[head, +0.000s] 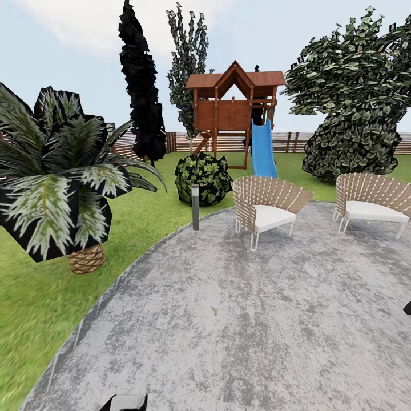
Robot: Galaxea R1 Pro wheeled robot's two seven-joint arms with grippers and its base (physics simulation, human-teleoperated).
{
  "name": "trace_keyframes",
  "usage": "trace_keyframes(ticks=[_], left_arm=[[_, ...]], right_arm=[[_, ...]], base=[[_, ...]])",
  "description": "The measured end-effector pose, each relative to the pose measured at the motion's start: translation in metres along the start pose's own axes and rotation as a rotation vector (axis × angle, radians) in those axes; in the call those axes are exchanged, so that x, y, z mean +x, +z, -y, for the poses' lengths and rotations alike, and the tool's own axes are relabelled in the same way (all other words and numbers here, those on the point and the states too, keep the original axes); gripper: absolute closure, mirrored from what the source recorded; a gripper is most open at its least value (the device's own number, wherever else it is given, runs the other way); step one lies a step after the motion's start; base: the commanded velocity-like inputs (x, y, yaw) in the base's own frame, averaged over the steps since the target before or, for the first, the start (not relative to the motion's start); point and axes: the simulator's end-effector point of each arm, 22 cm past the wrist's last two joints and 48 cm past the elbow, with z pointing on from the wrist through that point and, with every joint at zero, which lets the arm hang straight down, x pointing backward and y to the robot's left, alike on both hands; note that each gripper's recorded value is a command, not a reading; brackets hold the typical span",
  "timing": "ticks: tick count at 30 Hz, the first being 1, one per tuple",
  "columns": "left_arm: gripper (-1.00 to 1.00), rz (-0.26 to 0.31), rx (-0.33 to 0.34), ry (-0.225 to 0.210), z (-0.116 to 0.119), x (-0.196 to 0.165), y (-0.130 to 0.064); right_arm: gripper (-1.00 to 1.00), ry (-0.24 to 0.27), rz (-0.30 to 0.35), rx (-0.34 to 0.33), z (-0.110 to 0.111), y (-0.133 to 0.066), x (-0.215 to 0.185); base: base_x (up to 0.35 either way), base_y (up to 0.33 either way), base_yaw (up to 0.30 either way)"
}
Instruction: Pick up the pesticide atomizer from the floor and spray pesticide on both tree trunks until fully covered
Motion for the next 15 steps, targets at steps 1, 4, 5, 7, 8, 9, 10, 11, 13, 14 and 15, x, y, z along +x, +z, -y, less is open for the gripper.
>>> trace_keyframes(ticks=[1, 4, 5, 7, 8, 9, 10, 11, 13, 14, 15], left_arm=[[-1.00, 0.000, 0.000, 0.000, -0.0002, 0.0001, 0.0000], [-1.00, 0.000, 0.001, 0.000, 0.0006, 0.0002, 0.0000], [-1.00, 0.000, 0.001, 0.000, 0.0007, 0.0003, 0.0000], [-1.00, 0.000, 0.000, -0.001, 0.0005, 0.0004, -0.0001], [-1.00, 0.000, 0.000, -0.001, 0.0004, 0.0003, 0.0000], [-1.00, 0.000, 0.000, -0.001, 0.0004, 0.0004, -0.0001], [-1.00, -0.001, -0.001, -0.002, 0.0003, 0.0005, -0.0001], [-1.00, -0.001, -0.001, -0.002, 0.0003, 0.0007, -0.0001], [-1.00, -0.002, -0.001, -0.002, 0.0002, 0.0010, -0.0001], [-1.00, -0.002, -0.001, -0.002, 0.0002, 0.0010, -0.0001], [-1.00, -0.002, -0.001, -0.002, 0.0002, 0.0025, 0.0007]], right_arm=[[-1.00, 0.000, 0.000, 0.000, -0.0002, 0.0000, -0.0001], [-1.00, 0.000, 0.001, 0.000, -0.0003, 0.0000, -0.0002], [-1.00, 0.000, 0.001, 0.000, -0.0001, 0.0000, -0.0002], [-1.00, 0.001, 0.001, 0.002, 0.0009, 0.0000, -0.0003], [-1.00, 0.002, 0.001, 0.002, 0.0010, 0.0000, -0.0003], [-1.00, 0.002, 0.001, 0.002, 0.0011, 0.0000, -0.0003], [-1.00, 0.002, 0.001, 0.003, 0.0012, 0.0000, -0.0003], [-1.00, 0.003, 0.001, 0.003, 0.0013, 0.0000, -0.0003], [-1.00, 0.003, 0.001, 0.003, 0.0015, 0.0000, -0.0003], [-1.00, 0.003, 0.001, 0.003, 0.0015, 0.0000, -0.0003], [-1.00, 0.004, 0.001, 0.003, 0.0015, 0.0014, 0.0006]], base=[[0.000, 0.000, 0.000], [0.000, 0.000, 0.000], [0.000, 0.000, 0.000], [0.000, 0.000, 0.000], [0.000, 0.000, 0.000], [0.000, 0.000, 0.000], [0.000, 0.000, 0.000], [0.000, 0.000, 0.000], [0.000, 0.000, 0.000], [0.000, 0.000, 0.000], [0.000, 0.000, 0.000]])
